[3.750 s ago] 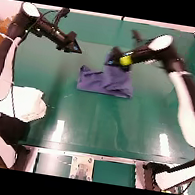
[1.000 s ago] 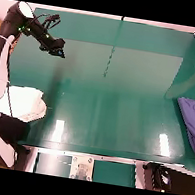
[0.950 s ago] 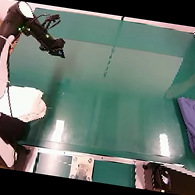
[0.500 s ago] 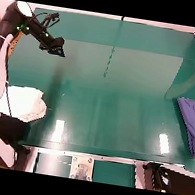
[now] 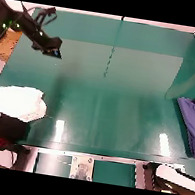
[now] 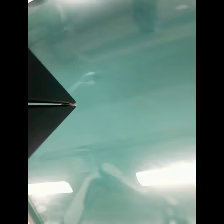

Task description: Fold the shirts.

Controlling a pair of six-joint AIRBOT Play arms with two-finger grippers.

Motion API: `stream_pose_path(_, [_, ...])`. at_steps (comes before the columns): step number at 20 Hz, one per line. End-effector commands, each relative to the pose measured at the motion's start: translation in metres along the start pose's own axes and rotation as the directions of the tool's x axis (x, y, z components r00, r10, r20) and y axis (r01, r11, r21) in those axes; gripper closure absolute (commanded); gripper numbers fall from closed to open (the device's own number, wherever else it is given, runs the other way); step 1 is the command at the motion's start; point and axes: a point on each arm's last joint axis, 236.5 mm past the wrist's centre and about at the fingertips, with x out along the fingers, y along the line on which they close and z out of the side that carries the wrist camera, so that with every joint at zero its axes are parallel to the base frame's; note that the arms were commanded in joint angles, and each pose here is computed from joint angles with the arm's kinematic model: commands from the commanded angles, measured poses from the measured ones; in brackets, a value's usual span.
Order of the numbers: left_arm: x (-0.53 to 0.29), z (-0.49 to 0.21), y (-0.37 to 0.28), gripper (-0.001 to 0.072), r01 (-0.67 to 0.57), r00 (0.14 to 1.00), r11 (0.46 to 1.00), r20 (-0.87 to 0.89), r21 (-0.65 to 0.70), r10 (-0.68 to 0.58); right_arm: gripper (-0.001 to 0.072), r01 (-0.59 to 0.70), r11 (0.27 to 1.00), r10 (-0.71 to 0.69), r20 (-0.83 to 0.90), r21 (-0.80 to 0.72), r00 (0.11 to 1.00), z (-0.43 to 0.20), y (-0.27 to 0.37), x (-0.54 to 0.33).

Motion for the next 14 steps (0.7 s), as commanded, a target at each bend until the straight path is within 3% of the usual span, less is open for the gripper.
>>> stream_pose_path(1, [0.024, -0.055, -0.015, 0.0679, -0.041, 0.998, 0.999, -0.045, -0.031, 0.04, 0.0695, -0.053, 0.971, 0.029, -0.108, -0.233, 0.994, -0.054, 0.073, 0.046])
stream_pose_path(5, [0.047, -0.106, -0.028, 0.0678, -0.046, 0.995, 0.997, -0.087, -0.054, 0.041, 0.0694, -0.078, 0.935, 0.018, -0.174, -0.345, 0.985, -0.093, 0.105, 0.069])
stream_pose_path(14, [0.046, -0.107, -0.027, 0.0677, -0.048, 0.995, 0.998, -0.085, -0.049, 0.044, 0.0694, -0.098, 0.912, 0.009, -0.218, -0.398, 0.976, -0.115, 0.121, 0.071])
